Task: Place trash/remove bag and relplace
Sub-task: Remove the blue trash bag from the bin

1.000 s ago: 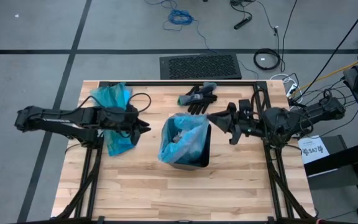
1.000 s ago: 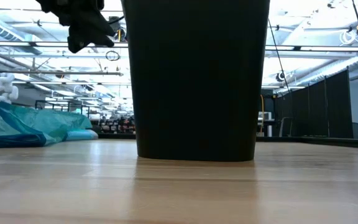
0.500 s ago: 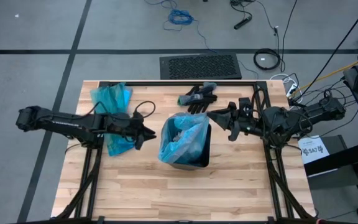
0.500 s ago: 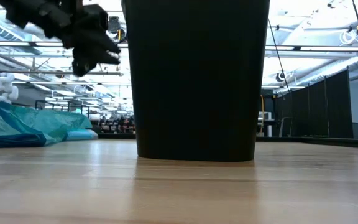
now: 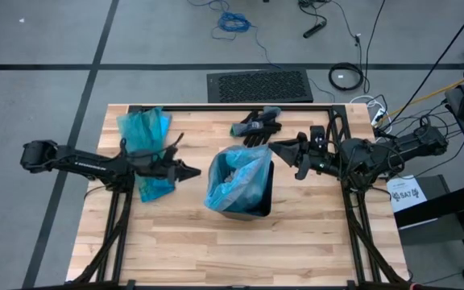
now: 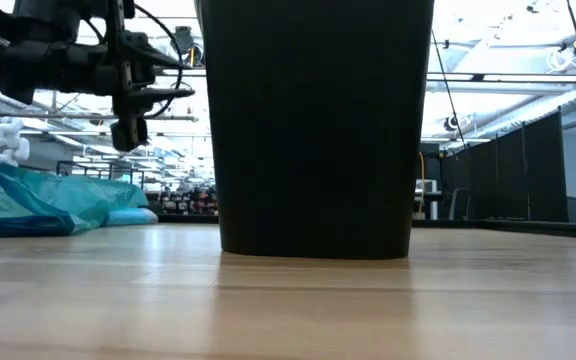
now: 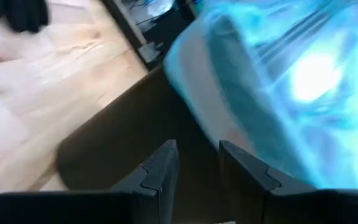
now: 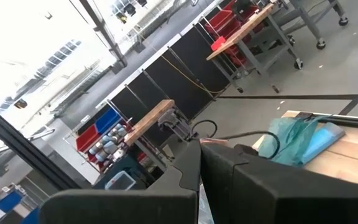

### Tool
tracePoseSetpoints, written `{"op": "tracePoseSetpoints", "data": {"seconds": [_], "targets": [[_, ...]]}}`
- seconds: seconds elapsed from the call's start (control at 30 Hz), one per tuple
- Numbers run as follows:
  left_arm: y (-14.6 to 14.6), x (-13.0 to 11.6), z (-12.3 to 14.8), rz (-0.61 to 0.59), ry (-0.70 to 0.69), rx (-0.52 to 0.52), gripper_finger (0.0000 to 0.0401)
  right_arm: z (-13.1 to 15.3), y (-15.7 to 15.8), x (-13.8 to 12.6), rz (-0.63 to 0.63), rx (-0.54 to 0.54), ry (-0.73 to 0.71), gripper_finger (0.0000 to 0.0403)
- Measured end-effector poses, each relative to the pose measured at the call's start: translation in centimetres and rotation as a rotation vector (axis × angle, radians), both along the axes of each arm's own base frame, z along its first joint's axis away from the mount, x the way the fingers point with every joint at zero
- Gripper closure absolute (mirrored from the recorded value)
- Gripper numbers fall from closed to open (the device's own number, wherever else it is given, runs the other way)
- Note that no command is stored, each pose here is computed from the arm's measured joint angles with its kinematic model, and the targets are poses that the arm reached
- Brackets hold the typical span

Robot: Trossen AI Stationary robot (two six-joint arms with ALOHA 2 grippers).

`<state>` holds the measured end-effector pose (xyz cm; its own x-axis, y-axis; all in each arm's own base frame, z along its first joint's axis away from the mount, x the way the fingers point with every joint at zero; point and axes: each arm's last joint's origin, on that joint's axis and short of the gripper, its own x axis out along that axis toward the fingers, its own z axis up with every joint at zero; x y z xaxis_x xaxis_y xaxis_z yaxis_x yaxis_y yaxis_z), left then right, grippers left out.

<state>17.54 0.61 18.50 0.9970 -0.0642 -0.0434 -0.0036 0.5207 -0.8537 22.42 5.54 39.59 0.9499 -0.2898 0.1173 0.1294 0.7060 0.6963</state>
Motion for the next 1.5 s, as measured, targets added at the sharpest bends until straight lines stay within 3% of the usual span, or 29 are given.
{"op": "tracePoseSetpoints", "data": {"seconds": [0.2,0.43,0.93,1.2,1.5], "targets": [[-0.1,0.3,0.8,-0.024,-0.025,-0.07,0.0281,0.0,0.0,0.0,-0.001,-0.001,0.002,0.0403],[-0.1,0.8,2.0,-0.038,-0.057,-0.067,0.0281,-0.2,-0.1,0.0,-0.047,0.001,0.017,0.0403],[-0.1,2.2,3.9,-0.064,0.137,-0.009,0.0281,-0.2,-0.1,0.0,-0.05,-0.007,0.025,0.0403],[-0.5,2.6,5.3,-0.083,0.117,-0.006,0.0281,-0.4,-0.1,0.0,-0.05,-0.009,0.041,0.0403],[-1.0,3.6,4.6,-0.111,0.23,-0.012,0.0281,-0.4,-0.1,0.0,-0.05,-0.022,0.051,0.0403]]}}
